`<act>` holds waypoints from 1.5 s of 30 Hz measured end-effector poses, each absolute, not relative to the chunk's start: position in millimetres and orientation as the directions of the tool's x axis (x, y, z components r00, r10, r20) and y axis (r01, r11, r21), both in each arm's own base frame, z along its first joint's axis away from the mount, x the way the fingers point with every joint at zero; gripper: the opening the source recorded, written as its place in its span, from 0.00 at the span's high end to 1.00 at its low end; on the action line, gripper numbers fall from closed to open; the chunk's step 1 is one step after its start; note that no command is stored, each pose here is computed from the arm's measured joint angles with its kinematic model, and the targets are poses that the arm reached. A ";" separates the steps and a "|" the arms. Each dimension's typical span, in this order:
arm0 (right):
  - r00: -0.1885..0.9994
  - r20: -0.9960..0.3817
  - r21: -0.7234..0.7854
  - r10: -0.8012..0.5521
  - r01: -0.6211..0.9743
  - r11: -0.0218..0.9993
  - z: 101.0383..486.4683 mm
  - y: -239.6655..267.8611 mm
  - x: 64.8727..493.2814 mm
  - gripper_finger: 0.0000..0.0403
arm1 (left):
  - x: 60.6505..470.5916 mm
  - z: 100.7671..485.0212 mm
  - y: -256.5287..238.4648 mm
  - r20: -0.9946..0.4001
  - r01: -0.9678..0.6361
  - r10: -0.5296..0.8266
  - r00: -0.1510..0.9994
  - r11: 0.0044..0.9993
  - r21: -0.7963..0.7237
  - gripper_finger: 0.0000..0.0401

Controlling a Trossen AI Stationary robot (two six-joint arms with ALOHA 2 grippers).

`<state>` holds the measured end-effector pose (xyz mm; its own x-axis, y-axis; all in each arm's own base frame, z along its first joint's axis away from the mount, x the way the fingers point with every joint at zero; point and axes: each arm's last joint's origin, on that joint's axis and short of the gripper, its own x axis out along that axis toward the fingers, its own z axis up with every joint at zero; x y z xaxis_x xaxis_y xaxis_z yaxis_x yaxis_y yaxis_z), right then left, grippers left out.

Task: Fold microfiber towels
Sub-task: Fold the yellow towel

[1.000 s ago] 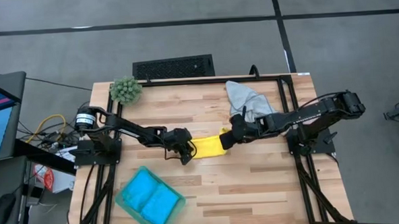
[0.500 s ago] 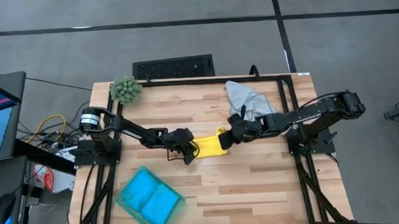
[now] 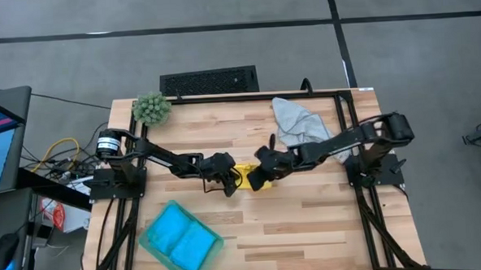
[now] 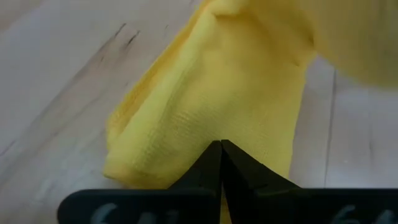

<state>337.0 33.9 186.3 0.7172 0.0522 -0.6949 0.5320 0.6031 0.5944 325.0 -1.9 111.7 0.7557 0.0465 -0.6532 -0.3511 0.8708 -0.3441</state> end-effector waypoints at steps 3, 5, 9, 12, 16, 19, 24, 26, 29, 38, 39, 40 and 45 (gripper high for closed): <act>0.707 -0.702 0.586 0.085 0.506 0.633 183.4 36.3 350.8 0.97 | 325.2 111.9 -1.9 -0.652 -0.354 0.050 0.756 0.870 -0.344 1.00; 0.701 -0.708 0.577 0.088 0.502 0.644 181.5 36.5 356.5 0.97 | 325.2 111.9 -2.5 -0.652 -0.352 0.048 0.756 0.870 -0.345 1.00; 0.695 -0.713 0.577 0.099 0.499 0.647 176.6 35.9 367.3 0.97 | 325.4 112.0 -4.3 -0.652 -0.344 0.036 0.758 0.870 -0.352 1.00; 0.697 -0.709 0.580 0.106 0.490 0.651 178.2 36.4 368.9 0.97 | 324.5 114.1 -3.7 -0.655 -0.339 0.009 0.756 0.860 -0.381 1.00; 0.669 -0.739 0.543 0.077 0.524 0.656 176.0 35.4 365.6 0.97 | 320.5 132.7 0.7 -0.635 -0.334 -0.019 0.772 0.838 -0.431 1.00; 0.669 -0.741 0.536 0.065 0.531 0.656 177.2 34.6 364.9 0.96 | 311.6 149.2 4.6 -0.647 -0.351 0.006 0.762 0.844 -0.406 1.00; 0.662 -0.747 0.531 0.064 0.535 0.657 175.8 34.9 364.3 0.97 | 297.0 160.1 6.8 -0.708 -0.374 0.062 0.704 0.879 -0.295 1.00; 0.661 -0.748 0.529 0.062 0.538 0.656 175.7 34.4 364.2 0.97 | 294.4 153.8 5.4 -0.738 -0.393 0.079 0.670 0.881 -0.262 1.00; 0.662 -0.747 0.532 0.051 0.551 0.642 175.7 30.6 364.6 0.96 | 298.5 139.4 3.4 -0.759 -0.400 0.078 0.646 0.881 -0.251 1.00; 0.660 -0.751 0.532 0.036 0.571 0.625 174.9 22.6 365.1 0.95 | 315.0 111.1 -0.5 -0.733 -0.406 0.024 0.679 0.845 -0.348 1.00; 0.655 -0.755 0.528 0.035 0.575 0.625 174.5 22.4 364.7 0.94 | 315.6 111.0 -0.5 -0.730 -0.407 0.025 0.683 0.843 -0.352 1.00; 0.650 -0.759 0.525 0.037 0.577 0.626 174.1 22.4 364.2 0.93 | 315.6 111.3 -0.3 -0.729 -0.409 0.030 0.684 0.843 -0.350 1.00; 0.616 -0.787 0.502 0.040 0.601 0.622 171.2 22.7 360.9 0.84 | 315.6 111.4 -0.2 -0.728 -0.413 0.036 0.685 0.842 -0.347 1.00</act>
<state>360.9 22.7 171.2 0.6161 0.0399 -0.7867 0.6009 0.6218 0.5022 315.6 -0.2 111.4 0.6848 0.0356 -0.7279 -0.4131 0.8418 -0.3475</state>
